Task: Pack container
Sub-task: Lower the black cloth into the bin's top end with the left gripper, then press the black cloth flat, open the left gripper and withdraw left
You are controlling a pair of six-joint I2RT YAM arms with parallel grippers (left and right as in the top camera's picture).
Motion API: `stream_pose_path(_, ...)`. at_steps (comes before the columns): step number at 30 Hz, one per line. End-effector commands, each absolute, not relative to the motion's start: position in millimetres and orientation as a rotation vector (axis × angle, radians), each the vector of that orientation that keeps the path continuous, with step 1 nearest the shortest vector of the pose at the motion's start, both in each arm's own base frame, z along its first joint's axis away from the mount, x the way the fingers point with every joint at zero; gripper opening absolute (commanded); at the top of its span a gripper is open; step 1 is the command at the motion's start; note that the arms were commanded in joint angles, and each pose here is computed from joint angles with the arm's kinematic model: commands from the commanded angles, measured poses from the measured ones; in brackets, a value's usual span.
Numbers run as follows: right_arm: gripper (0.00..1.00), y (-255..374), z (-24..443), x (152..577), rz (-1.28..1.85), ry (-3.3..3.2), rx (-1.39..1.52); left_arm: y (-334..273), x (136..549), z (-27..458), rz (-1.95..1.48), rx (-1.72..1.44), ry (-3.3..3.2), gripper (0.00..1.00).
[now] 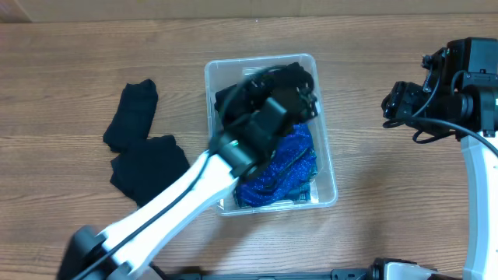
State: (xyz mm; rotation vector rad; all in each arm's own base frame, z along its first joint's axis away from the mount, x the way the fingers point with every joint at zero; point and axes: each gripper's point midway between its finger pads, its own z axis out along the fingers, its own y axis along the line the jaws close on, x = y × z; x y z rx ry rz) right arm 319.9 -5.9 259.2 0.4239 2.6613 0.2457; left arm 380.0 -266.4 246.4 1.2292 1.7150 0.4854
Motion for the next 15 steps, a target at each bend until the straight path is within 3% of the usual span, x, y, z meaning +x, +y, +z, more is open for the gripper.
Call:
stream_pose_path(1,0.67,-5.9,260.2,321.3,0.254,2.656,0.414,-253.5,381.2,298.9,0.354,1.004,1.689,0.79)
stream_pose_path(6,0.67,-5.8,260.1,320.9,0.254,2.657,0.414,-248.8,395.1,285.5,0.047,0.881,1.8,0.24)
stream_pose_path(10,0.67,-5.8,259.7,320.3,0.254,2.66,0.415,-245.3,408.7,252.5,-0.226,0.753,1.959,0.12)
stream_pose_path(15,0.67,-5.8,259.7,320.4,0.254,2.66,0.415,-259.3,413.7,204.2,-0.425,0.758,2.082,0.06)
